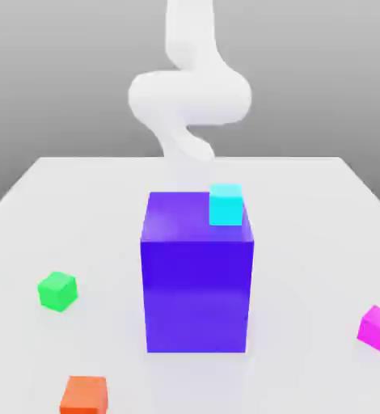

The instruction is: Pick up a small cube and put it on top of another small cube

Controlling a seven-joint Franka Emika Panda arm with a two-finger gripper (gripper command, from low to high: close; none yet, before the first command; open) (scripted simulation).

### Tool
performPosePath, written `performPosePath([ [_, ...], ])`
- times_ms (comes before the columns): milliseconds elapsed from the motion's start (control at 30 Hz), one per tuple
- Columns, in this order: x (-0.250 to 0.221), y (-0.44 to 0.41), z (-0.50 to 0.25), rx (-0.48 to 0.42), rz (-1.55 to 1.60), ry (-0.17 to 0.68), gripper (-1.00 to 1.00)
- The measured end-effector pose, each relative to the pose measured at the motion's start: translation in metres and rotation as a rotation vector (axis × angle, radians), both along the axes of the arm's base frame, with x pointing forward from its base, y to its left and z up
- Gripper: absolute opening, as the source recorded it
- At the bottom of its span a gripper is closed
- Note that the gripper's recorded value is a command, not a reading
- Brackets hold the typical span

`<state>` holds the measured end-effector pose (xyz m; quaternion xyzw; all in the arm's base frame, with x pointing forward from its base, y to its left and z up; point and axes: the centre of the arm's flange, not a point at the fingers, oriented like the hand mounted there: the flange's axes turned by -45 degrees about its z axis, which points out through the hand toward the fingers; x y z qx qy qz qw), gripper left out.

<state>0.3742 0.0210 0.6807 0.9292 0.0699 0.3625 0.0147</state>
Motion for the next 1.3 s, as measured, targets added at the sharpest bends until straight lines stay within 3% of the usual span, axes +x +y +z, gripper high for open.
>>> performPosePath([
  [267, 0.063, 0.081, -0.110, -0.276, 0.454, 0.158, 0.00],
  [533, 0.079, 0.168, -0.232, -0.509, 0.944, 0.277, 0.00],
  [933, 0.016, 0.280, -0.420, -0.766, 1.754, 0.375, 0.00],
  [1067, -0.019, 0.300, -0.479, -0.813, 2.015, 0.386, 0.00],
  [1233, -0.027, 0.304, -0.543, -0.819, 2.070, 0.386, 0.00],
  [1267, -0.027, 0.304, -0.551, -0.819, 2.071, 0.386, -1.00],
  [1300, -0.027, 0.304, -0.551, -0.819, 2.071, 0.386, -1.00],
])
